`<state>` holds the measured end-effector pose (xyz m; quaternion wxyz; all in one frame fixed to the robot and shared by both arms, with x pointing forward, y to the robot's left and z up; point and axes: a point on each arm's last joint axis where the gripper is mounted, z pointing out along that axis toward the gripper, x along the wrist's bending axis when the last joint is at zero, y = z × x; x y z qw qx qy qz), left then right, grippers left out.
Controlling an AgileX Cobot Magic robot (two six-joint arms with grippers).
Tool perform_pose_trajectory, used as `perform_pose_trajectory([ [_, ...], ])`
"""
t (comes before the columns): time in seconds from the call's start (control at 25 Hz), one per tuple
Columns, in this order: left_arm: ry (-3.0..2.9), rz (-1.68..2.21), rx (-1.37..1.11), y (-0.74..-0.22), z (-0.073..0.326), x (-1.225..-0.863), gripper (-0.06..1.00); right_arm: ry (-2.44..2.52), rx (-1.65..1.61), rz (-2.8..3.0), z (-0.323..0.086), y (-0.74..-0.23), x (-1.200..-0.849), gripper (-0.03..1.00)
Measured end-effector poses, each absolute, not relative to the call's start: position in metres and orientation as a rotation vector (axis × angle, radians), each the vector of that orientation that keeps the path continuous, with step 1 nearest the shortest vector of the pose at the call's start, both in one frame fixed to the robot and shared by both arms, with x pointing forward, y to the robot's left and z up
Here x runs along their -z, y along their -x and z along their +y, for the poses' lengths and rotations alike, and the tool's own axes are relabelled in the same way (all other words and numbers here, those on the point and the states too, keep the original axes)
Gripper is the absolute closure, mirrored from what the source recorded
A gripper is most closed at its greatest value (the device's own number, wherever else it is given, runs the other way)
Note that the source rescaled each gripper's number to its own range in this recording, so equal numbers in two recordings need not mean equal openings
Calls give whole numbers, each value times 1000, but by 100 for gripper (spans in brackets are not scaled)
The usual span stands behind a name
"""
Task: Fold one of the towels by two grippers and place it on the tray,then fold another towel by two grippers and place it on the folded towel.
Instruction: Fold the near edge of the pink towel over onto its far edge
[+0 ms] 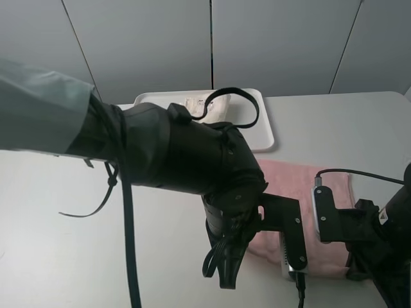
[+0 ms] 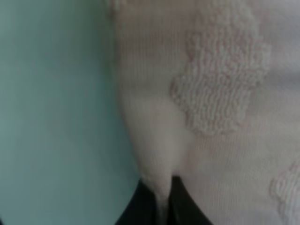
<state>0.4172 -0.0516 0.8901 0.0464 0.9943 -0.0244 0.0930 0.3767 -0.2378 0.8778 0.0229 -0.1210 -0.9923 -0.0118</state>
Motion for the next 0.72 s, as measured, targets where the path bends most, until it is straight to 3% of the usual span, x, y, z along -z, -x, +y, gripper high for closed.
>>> perform_pose_trajectory([
  [0.72, -2799, 265, -401, -423, -56, -941, 93, 1076, 299, -3168, -244, -375, -932, 97],
])
